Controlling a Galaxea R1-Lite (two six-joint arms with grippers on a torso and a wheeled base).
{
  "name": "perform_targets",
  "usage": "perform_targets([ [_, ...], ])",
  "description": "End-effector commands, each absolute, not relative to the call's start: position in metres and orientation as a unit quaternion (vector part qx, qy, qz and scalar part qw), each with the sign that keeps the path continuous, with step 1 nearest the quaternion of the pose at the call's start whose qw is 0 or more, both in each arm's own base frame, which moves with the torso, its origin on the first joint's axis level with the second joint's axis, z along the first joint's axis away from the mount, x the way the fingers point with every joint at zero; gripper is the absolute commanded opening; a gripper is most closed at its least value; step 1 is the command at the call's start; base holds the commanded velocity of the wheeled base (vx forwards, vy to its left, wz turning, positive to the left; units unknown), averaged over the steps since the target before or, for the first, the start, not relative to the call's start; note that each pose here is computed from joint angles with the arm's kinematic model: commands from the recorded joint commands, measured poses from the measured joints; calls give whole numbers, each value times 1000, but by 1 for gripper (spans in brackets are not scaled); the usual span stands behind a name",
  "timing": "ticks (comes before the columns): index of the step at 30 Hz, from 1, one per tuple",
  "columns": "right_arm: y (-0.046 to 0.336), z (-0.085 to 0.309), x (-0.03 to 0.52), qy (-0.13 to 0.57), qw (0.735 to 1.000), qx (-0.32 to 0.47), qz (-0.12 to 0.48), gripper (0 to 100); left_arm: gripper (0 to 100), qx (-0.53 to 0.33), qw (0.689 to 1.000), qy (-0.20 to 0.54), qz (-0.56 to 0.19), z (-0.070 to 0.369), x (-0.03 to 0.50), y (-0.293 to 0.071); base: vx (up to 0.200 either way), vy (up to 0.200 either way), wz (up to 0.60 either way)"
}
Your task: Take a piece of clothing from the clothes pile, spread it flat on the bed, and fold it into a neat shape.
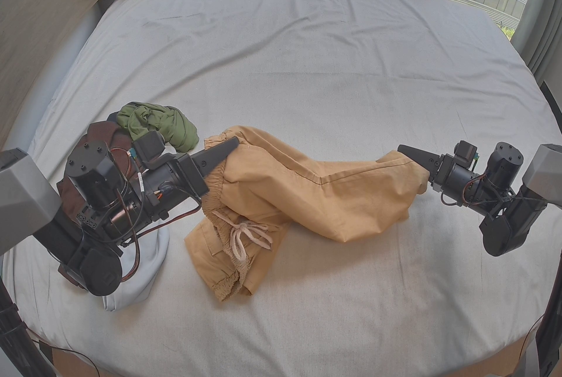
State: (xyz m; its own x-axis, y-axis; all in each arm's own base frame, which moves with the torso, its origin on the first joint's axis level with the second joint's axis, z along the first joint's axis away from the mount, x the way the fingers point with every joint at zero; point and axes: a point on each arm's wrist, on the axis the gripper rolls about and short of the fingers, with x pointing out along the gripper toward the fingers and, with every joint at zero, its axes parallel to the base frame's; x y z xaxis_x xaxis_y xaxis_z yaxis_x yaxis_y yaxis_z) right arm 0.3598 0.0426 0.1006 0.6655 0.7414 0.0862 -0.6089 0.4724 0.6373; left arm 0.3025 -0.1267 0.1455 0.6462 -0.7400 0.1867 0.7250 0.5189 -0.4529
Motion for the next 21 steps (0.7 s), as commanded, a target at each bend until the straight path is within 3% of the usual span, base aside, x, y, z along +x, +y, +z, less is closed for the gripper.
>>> perform_targets([
  [1, 43, 96, 363, 105, 852, 328, 395, 0, 0, -253, 871, 12, -421, 147, 302, -127, 0, 0, 0],
  [15, 43, 94, 366, 102, 853, 329, 391, 0, 0, -252, 870, 6, -423, 150, 303, -127, 0, 0, 0],
  [21, 43, 113, 342, 91, 857, 314, 397, 0, 0, -249, 864, -32, -436, 172, 302, -130, 0, 0, 0],
])
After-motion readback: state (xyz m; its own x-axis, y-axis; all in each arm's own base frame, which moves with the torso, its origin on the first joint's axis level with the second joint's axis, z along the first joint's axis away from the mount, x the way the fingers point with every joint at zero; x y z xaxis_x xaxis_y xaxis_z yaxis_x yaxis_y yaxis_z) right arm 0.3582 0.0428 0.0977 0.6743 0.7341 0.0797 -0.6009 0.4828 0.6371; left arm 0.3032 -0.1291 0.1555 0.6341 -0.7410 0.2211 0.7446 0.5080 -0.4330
